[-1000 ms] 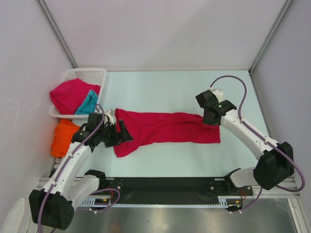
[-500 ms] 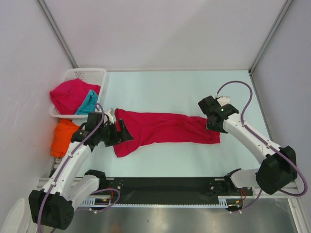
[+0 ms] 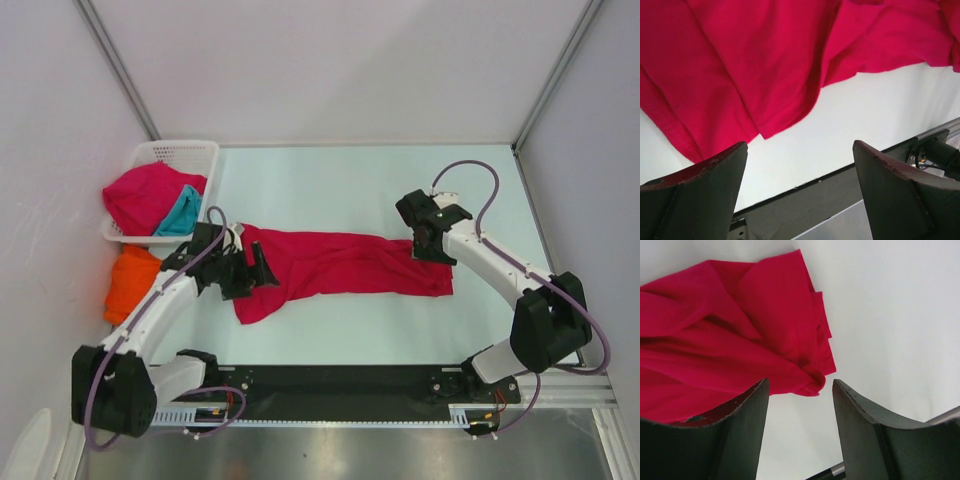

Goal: Fold and stack the t-shirts

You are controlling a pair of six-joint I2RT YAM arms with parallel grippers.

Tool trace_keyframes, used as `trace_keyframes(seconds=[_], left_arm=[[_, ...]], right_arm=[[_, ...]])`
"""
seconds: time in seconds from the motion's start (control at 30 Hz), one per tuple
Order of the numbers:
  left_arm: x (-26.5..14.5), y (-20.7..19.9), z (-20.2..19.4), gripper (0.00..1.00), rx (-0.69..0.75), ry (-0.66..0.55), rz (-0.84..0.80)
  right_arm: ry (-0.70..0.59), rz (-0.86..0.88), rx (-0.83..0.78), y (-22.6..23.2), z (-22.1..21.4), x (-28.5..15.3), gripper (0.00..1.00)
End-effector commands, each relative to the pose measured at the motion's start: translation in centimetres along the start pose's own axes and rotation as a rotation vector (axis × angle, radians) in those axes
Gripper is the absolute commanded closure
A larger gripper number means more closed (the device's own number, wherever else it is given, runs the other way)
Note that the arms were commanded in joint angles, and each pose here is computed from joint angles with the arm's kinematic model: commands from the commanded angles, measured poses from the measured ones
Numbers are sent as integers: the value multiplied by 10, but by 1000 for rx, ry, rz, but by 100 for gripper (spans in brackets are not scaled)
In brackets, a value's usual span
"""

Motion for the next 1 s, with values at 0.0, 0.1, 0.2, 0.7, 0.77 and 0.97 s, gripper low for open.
trace_keyframes(seconds=[0.0,0.1,0.2,0.7,0.77,0.97], left_arm=[[16,-8,23,8,-38,-41,10],[26,0,29,8,-56,-43,86],[29,10,32,8,-62,-78,177],[60,28,23,13,-153,-81,175],[65,26,23,13,-157,-72,136],[69,19,19,16,-185,-43,39]], right_arm=[[-71,51,29,10,20,-11,41],[-78,70,30,10,19,-15,41],[-88,89,28,8,18,-19,41],[-104,94,-2,2,17,-20,41],[-100,90,-1,3,16,-19,41],[-90,87,-3,3,13,-17,41]])
Point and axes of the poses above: each gripper's point midway between its finger pads, its own x axis out along the fingers, its own y axis along the line the jaws close on, z = x × y, the point moved 8 cm from there along -x, back along the fingers, and after that the axes turned 9 degrees about -x, right-handed, at the moved point
